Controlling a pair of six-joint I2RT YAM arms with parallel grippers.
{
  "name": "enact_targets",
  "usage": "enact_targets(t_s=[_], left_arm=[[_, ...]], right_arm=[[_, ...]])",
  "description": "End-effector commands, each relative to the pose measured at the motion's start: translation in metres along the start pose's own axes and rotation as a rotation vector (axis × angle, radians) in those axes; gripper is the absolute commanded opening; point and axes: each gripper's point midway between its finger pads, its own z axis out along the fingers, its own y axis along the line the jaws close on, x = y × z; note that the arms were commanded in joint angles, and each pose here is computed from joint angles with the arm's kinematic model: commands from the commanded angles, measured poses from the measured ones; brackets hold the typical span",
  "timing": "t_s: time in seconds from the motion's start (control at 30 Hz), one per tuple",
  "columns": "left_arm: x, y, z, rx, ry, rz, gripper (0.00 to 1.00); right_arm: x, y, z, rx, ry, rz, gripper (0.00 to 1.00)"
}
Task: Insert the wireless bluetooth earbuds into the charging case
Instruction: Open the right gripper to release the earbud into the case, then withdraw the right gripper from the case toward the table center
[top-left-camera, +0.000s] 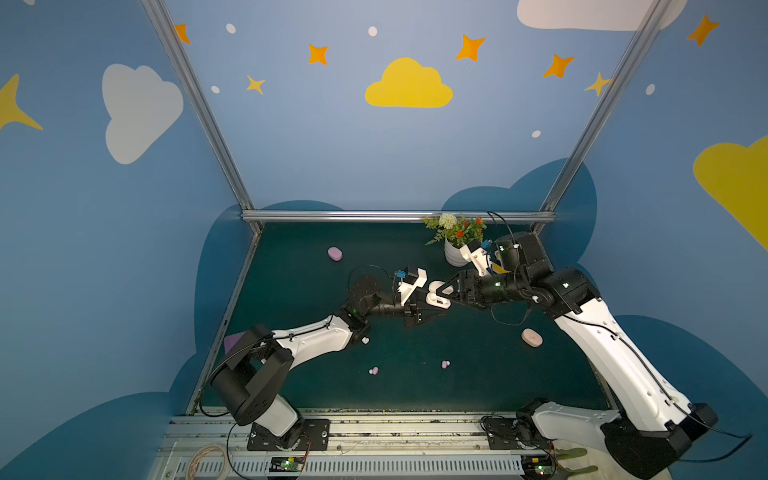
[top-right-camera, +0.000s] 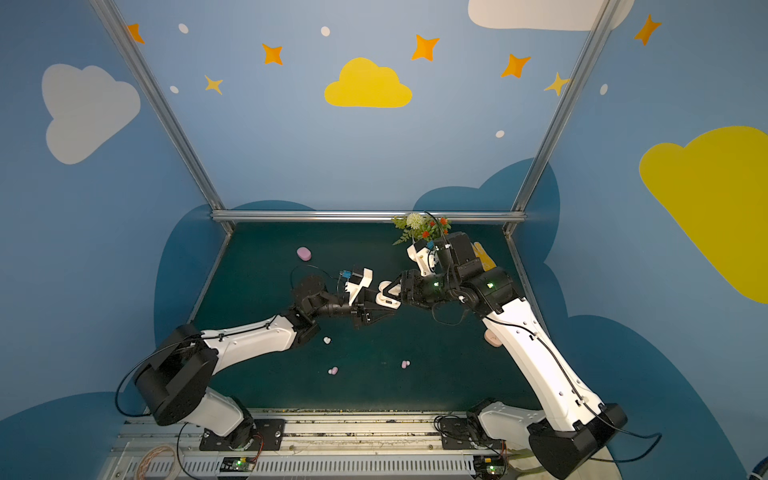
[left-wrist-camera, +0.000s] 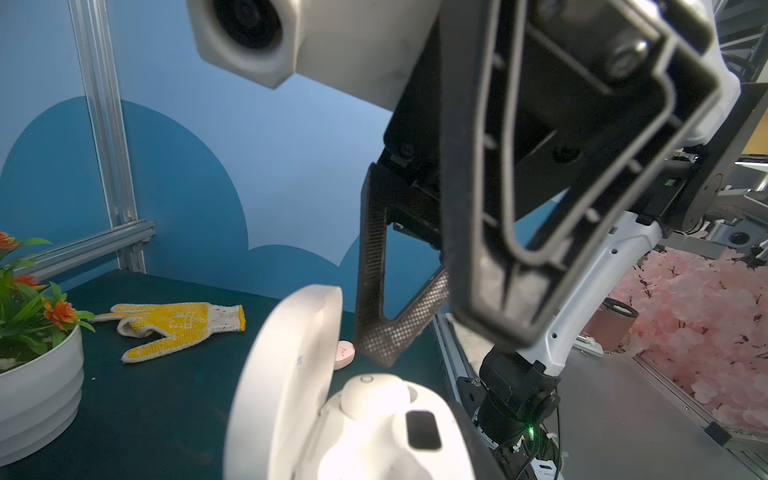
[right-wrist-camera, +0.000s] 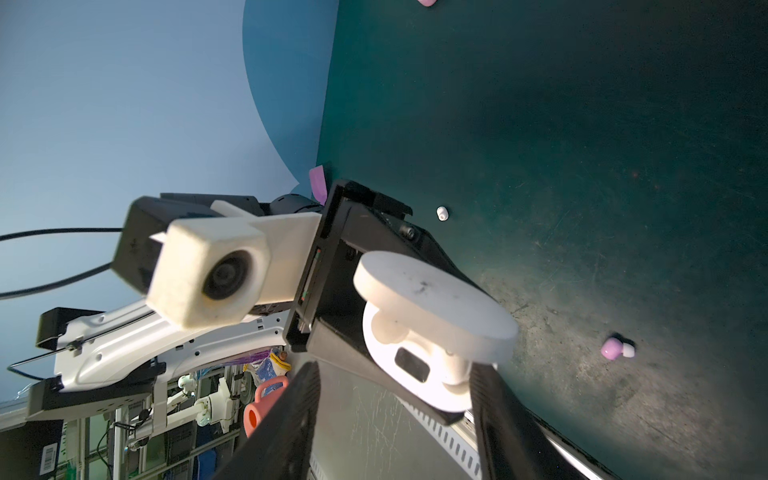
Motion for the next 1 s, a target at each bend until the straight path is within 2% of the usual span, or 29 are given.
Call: enact_targets(t_s=[0.0,0.33,0.67,0.8,0.97], left_arm=[[-0.007,0.017,-0.009,-0.060,-0.016,0.001,0.16],[-0.004,0.067,-0.078,-0.314,0.021,-0.087,0.16],[-0.025,0.098,-0.156,-0.518,0.006,-0.137,0.16],[-0.029,0.107,-0.181,-0.579,0.001,-0.141,0.16],[-0.031,0.116,-0.203,-0.622,-0.003,-0.140,0.17]], right_arm=[[0.008,0.008,-0.008,0.008,0.003,-0.042,0.56],[0.043,-0.001,0.031,0.043,0.071,-0.097,0.57],[0.075,-0.022,0.126,0.112,0.160,-0.272,0.57],[0.080,-0.030,0.164,0.160,0.196,-0.378,0.56],[0.082,-0.034,0.215,0.178,0.250,-0.435,0.55]])
